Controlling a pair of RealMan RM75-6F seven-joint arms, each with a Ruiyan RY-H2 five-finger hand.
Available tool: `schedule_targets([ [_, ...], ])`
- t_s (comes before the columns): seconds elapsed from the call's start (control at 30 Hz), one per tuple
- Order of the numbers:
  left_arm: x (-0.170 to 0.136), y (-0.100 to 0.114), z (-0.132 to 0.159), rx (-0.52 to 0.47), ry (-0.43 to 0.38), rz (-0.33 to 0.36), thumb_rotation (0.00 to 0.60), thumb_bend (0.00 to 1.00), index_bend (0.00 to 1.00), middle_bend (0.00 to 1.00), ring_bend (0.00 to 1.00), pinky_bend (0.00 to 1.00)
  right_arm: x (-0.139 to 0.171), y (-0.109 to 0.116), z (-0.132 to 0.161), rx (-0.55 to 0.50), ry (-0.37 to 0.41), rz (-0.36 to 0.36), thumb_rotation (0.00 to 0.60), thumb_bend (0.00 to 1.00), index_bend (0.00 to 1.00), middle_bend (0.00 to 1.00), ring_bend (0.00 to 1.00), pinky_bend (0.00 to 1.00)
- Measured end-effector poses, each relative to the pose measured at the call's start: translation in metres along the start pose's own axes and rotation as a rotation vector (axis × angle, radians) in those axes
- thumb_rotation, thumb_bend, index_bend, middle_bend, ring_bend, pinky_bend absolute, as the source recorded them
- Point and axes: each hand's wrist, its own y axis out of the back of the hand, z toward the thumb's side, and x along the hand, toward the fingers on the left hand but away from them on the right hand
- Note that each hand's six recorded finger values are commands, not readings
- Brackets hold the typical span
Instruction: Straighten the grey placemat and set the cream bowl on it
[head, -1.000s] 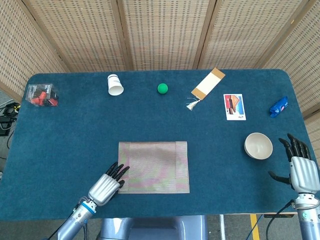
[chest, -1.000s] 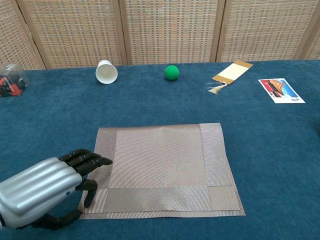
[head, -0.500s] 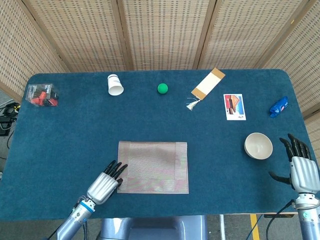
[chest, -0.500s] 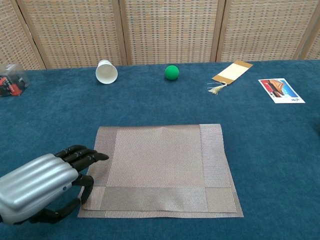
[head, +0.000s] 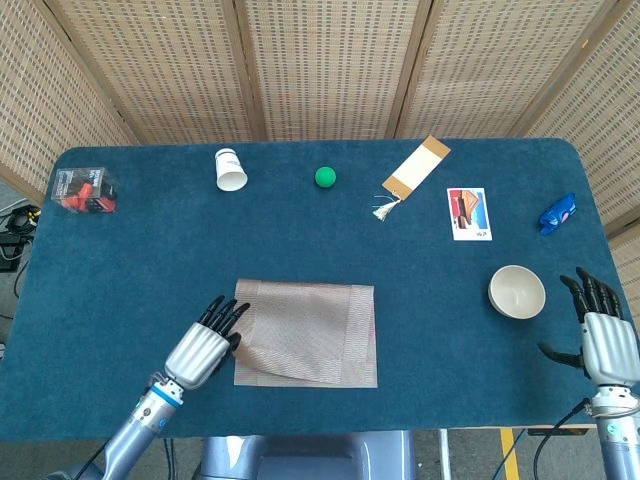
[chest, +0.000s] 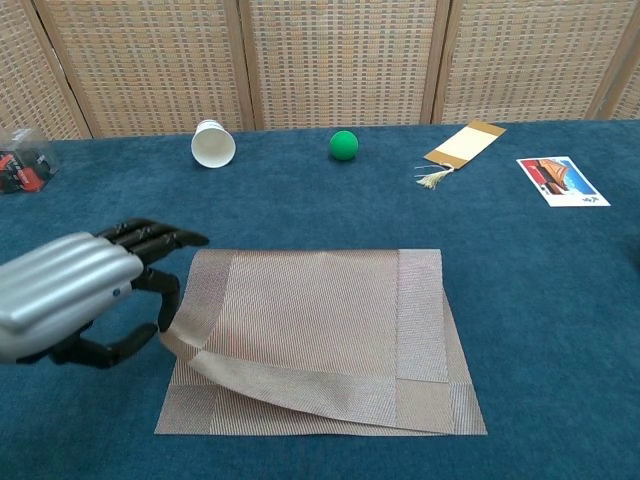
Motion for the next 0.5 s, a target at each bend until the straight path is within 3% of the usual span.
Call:
schedule_targets([
  [0.2, 0.029, 0.033, -0.016, 0.005, 0.027, 0.041, 0.600, 0.55, 0.60, 0.00, 0.00, 0.00, -0.003, 0.002, -0.006, -0.007, -0.019, -0.003, 0.600, 0.21, 0.13, 0.00, 0.00, 0.00],
  [0.5, 0.076, 0.063, -0.026, 0.010, 0.044, 0.061, 0.600, 0.54, 0.60, 0.00, 0.00, 0.00, -0.009, 0.003, -0.017, -0.010, -0.057, -0.002, 0.600, 0.21, 0.13, 0.00, 0.00, 0.00],
])
